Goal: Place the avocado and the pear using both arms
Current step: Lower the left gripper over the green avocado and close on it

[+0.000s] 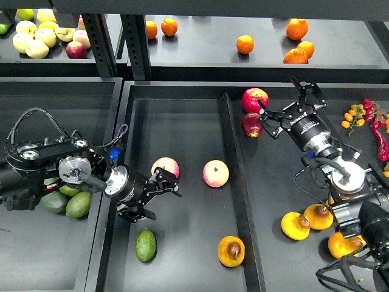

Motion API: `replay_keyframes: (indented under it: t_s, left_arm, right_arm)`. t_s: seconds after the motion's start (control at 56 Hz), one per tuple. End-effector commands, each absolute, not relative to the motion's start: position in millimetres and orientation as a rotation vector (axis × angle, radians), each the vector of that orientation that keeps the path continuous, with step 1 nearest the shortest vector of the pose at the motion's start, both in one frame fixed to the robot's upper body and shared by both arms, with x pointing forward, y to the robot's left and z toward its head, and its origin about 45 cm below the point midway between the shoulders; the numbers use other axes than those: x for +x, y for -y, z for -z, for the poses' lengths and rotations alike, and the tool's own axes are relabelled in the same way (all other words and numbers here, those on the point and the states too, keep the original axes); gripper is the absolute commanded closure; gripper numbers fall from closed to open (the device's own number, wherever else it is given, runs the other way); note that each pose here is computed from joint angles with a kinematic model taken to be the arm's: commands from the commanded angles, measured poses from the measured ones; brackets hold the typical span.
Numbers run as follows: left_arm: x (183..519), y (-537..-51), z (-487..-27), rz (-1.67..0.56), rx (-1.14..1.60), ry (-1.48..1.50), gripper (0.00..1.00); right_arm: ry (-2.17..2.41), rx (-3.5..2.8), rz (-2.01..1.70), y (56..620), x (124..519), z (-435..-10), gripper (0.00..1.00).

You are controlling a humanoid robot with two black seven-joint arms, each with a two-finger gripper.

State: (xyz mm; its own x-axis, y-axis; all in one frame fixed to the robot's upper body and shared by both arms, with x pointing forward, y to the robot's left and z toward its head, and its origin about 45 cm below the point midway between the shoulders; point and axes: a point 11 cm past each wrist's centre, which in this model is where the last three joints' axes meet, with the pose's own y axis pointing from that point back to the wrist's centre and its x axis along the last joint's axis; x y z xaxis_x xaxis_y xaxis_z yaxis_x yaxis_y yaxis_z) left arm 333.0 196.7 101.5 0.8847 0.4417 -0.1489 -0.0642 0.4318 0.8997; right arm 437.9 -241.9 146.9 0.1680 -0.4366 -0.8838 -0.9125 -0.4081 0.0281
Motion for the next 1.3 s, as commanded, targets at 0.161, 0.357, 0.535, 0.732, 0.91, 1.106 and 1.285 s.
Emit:
replay_keyframes:
  t_s: [0.161, 0.357, 0.535, 0.732, 0.91, 1.106, 1.285]
  left_arm:
    - [321.5, -202.7, -84.6, -0.292, 1.155, -0.359, 0.05]
    - [309.4, -215.6, -65.8, -0.280, 1.218, -0.353, 0.05]
    - [302.6, -222.2, -55.6, -0.287, 1.232, -0.380, 0.05]
    - [299.8, -219.8, -46.6, -0.285, 1.246, -0.385, 0.05]
    - [296.4, -215.2, -41.7, -0.278, 1.245, -0.393, 0.05]
    - [291.6, -214.6, -33.8, -0.283, 1.246, -0.416, 0.05]
    - [292.2, -213.9, -27.9, -0.296, 1.253, -0.428, 0.05]
  right_arm:
    - [-1.276, -1.920, -1.191, 243.0, 435.7, -143.8, 0.00]
    - [-1.280, -1.917, -1.198, 243.6, 434.2, -141.2, 0.00]
    - [-1.283, -1.916, -1.200, 244.0, 433.2, -139.8, 0.00]
    - [-1.280, -1.922, -1.205, 242.9, 431.9, -138.6, 0.00]
    - [-1.278, -1.924, -1.206, 242.5, 431.9, -139.0, 0.00]
    - [-1.276, -1.927, -1.204, 241.9, 432.1, -139.8, 0.00]
    - [-1.276, -1.926, -1.203, 242.2, 432.2, -139.9, 0.00]
